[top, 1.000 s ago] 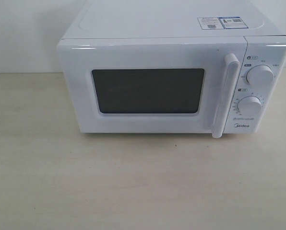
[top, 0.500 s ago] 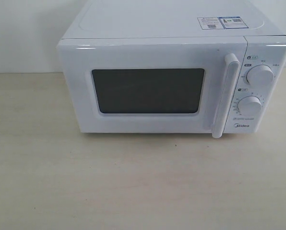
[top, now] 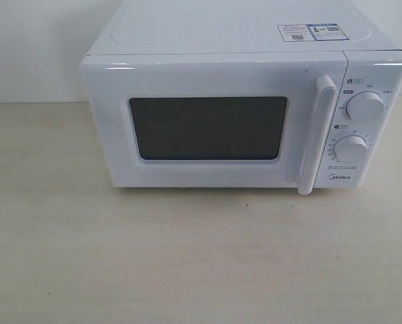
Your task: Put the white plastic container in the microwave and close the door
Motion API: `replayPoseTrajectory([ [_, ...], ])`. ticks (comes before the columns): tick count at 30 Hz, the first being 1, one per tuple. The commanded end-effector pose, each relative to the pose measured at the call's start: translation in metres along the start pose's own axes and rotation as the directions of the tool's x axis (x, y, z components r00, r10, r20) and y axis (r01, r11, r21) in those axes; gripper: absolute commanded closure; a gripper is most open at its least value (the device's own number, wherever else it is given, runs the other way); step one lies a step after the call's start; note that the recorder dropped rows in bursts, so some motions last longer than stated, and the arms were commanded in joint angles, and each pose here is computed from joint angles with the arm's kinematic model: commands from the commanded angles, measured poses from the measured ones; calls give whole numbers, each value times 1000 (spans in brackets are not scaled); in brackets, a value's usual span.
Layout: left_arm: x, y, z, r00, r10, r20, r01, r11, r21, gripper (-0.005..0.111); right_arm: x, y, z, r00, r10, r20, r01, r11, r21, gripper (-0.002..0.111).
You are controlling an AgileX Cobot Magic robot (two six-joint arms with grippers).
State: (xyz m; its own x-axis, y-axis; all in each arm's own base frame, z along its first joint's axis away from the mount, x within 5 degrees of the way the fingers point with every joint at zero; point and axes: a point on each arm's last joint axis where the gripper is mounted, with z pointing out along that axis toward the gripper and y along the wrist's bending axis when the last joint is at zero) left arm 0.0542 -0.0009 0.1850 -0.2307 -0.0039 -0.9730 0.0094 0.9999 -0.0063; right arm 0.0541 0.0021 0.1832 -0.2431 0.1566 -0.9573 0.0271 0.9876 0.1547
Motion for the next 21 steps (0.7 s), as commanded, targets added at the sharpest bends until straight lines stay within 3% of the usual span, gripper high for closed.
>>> replayPoseTrajectory([
  [1, 1, 0, 0, 1000, -20, 2, 20, 1000, 4, 102, -1, 0, 0, 1000, -8, 15, 8, 1000, 6, 109],
  [21, 0, 0, 0, 1000, -20, 5, 20, 1000, 4, 102, -1, 0, 0, 1000, -8, 18, 8, 1000, 6, 109],
])
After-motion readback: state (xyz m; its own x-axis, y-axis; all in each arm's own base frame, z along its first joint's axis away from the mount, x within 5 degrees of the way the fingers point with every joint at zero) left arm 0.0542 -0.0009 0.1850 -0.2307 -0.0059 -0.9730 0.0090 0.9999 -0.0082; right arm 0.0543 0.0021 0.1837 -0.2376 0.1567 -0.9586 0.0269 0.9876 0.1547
